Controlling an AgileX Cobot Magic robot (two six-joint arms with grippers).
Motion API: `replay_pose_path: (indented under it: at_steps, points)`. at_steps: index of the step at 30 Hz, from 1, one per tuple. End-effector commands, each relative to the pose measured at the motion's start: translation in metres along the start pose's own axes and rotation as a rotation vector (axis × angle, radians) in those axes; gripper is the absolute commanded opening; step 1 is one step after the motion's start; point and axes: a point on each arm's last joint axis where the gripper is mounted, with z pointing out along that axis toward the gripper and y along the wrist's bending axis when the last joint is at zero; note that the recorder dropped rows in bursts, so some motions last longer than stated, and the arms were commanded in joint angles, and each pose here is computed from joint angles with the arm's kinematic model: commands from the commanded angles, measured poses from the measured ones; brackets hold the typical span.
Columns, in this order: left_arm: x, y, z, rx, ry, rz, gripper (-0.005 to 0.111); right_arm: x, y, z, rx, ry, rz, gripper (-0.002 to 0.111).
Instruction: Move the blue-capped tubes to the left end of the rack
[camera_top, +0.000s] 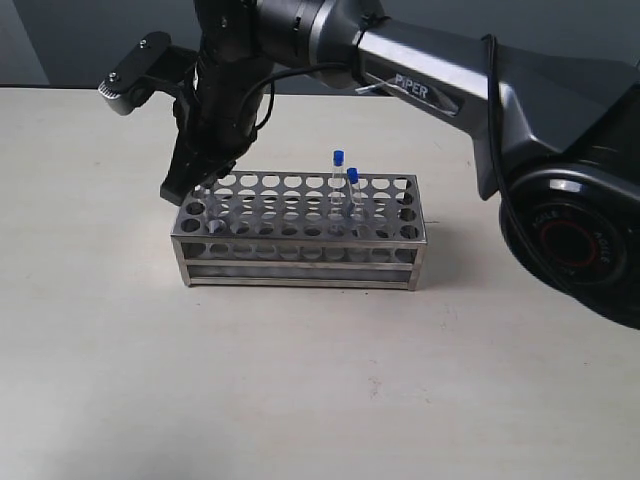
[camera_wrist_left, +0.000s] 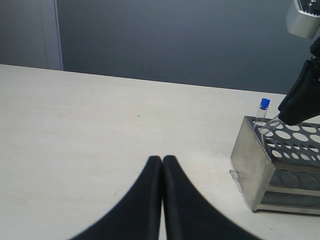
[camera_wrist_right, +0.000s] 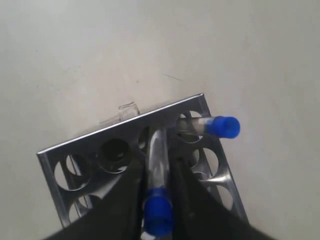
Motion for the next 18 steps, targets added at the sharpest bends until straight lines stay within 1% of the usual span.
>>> replay_pose_path:
  at_steps: [1, 5, 8, 10, 13, 18]
  points:
    - [-0.001, -0.001, -0.001, 0.012, -0.004, 0.002, 0.001, 0.003, -0.002, 0.011, -0.004, 0.009, -0.011, 0.000]
    - [-0.001, -0.001, -0.001, 0.012, -0.004, 0.002, 0.001, 0.003, 0.000, 0.011, -0.024, 0.007, -0.002, 0.000]
    - [-0.001, -0.001, -0.001, 0.012, -0.004, 0.002, 0.001, 0.010, -0.002, 0.011, -0.004, 0.080, -0.025, 0.000]
    - [-0.001, -0.001, -0.001, 0.012, -0.004, 0.002, 0.001, 0.011, -0.003, 0.009, 0.012, 0.099, -0.014, 0.000]
    - [-0.001, -0.001, -0.001, 0.012, -0.004, 0.002, 0.001, 0.011, -0.003, 0.009, 0.010, 0.093, -0.012, 0.000]
    - [-0.001, -0.001, -0.001, 0.012, -0.004, 0.002, 0.001, 0.001, 0.008, 0.012, 0.001, 0.032, -0.035, 0.000]
